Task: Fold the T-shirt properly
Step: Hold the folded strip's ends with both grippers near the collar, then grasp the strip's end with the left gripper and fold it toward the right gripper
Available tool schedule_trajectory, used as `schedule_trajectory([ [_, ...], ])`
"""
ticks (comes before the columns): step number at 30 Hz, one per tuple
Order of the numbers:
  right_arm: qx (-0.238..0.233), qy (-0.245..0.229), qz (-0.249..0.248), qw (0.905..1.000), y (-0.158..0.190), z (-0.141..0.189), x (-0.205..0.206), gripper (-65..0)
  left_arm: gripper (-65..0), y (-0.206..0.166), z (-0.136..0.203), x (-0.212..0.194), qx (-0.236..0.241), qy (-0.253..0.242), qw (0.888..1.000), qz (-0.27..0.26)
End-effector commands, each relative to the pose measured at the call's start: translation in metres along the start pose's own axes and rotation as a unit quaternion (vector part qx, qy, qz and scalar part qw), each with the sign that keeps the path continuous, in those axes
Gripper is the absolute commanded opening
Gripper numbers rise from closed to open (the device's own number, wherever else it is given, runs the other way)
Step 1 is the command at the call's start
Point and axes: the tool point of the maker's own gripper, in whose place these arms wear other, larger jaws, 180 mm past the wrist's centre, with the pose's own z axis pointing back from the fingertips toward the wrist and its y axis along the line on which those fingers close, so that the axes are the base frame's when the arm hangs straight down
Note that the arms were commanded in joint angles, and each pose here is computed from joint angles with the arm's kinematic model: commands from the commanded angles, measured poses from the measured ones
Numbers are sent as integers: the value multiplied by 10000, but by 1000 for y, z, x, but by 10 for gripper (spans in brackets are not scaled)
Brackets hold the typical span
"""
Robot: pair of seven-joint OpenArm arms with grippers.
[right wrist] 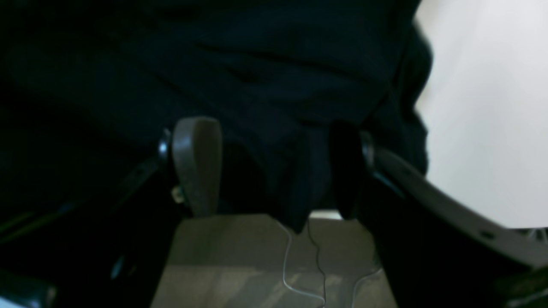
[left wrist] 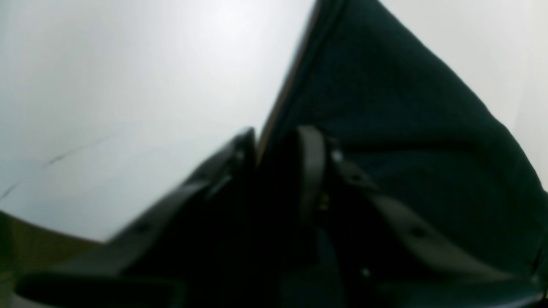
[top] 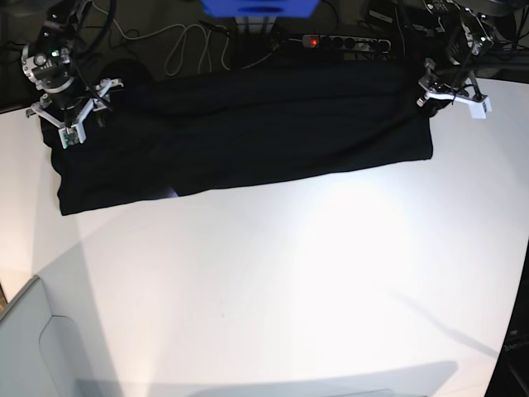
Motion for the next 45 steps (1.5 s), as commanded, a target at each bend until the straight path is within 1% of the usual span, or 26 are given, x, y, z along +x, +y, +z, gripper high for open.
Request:
schedule_trajectory([
  [1, -9, -228, 65, 9997, -3, 3, 12, -269, -536, 6, 0, -7, 119, 193, 9997, -38],
  [4, -7, -213, 65, 9998, -3, 3, 11, -269, -545, 6, -3, -9, 102, 210, 9997, 24],
  [10, -18, -209, 70, 9998, -3, 4, 11, -269, -549, -13, -12, -19, -129, 406, 9990, -150],
  [11, -16, -202, 70, 9998, -3, 4, 10, -269, -557, -15, -13, -20, -158, 433, 9988, -170],
  [12, -16, -202, 70, 9998, -3, 4, 10, -269, -579, -17, -14, -21, -177, 454, 9986, -181],
  [14, -18, -208, 74, 9998, -3, 4, 11, -269, -650, -18, -14, -22, -189, 459, 9986, -191],
  [19, -18, -208, 74, 9998, -3, 4, 11, -269, -650, -20, -11, -17, -216, 398, 9987, -225],
  [23, -7, -213, 65, 9998, -3, 3, 11, -264, -650, -39, 3, 0, -347, 87, 9979, -545],
  [27, -28, -311, 59, 9995, -4, 1, 18, -266, -650, -67, 18, 22, -560, -281, 9938, -916],
  [36, 49, -171, -153, 9997, -8, -16, 9, -268, -650, -117, 37, 32, -976, -749, 9868, -1058],
  [42, 53, -192, -166, 9997, -8, -18, 12, -268, -650, -160, 30, 4, -1569, -423, 9800, -1147],
  [45, 54, -195, -158, 9997, -8, -18, 12, -268, -650, -188, 26, -17, -1970, -143, 9725, -1232],
])
